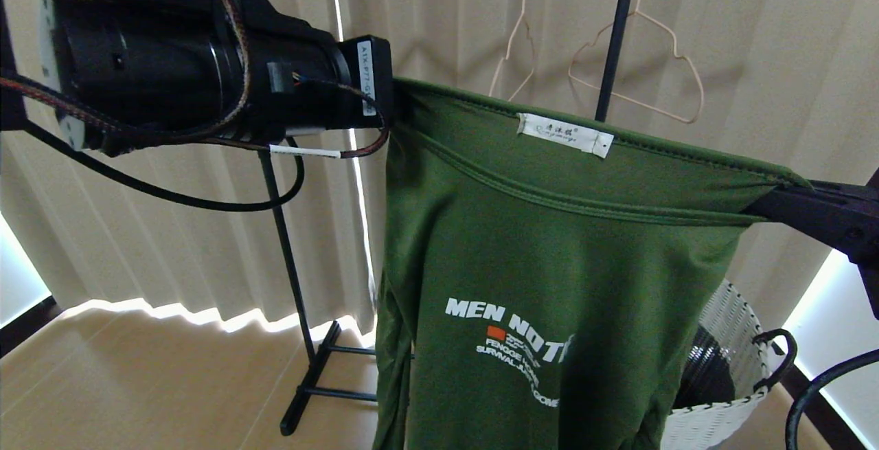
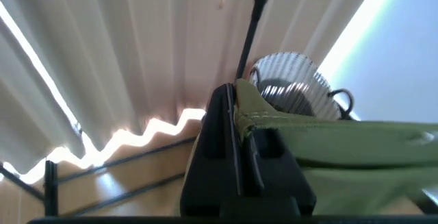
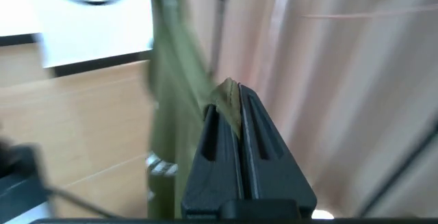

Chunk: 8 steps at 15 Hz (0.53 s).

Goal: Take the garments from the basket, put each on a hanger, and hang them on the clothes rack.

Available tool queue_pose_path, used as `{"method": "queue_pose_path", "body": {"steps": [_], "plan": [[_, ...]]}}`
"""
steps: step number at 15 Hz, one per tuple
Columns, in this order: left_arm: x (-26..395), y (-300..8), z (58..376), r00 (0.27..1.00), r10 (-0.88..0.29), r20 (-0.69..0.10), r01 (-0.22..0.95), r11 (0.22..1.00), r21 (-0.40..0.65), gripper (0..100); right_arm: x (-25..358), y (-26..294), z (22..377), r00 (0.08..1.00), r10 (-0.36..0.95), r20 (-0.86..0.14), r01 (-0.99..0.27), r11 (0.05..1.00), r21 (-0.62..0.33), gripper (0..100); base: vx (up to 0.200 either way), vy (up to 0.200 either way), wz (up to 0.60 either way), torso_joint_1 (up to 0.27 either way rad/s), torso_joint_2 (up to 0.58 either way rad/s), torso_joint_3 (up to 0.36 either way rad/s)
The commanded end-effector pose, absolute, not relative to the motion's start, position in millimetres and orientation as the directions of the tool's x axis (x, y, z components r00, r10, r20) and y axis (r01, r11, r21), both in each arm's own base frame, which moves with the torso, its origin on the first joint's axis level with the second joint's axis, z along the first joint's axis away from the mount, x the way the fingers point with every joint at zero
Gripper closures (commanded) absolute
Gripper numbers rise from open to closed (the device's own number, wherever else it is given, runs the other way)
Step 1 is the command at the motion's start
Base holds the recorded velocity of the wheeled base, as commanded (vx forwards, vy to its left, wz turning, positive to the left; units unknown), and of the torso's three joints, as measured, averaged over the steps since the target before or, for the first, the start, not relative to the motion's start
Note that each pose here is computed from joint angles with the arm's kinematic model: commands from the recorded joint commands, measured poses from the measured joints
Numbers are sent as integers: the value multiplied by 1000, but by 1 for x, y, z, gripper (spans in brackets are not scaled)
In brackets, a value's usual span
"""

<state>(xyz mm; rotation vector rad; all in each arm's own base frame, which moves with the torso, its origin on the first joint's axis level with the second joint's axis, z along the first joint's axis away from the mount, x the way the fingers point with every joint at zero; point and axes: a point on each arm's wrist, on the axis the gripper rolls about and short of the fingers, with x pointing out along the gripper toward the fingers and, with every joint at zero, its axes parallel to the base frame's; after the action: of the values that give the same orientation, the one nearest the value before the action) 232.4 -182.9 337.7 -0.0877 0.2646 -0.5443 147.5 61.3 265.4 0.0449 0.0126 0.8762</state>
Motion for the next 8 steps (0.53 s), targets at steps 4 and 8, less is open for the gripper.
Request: {"method": "queue_pose_path", "body": {"steps": [4, 8], "plan": [[234, -183, 335, 814, -513, -273, 492, 859, -146, 100, 160, 65, 261, 639, 769, -19, -767, 639, 58, 100, 0, 0, 0, 0, 0, 0], [217, -167, 343, 813, -502, -296, 483, 864, -139, 100, 179, 67, 269, 692, 722, -13, -721, 691, 47, 100, 0, 0, 0, 0, 0, 0]]}}
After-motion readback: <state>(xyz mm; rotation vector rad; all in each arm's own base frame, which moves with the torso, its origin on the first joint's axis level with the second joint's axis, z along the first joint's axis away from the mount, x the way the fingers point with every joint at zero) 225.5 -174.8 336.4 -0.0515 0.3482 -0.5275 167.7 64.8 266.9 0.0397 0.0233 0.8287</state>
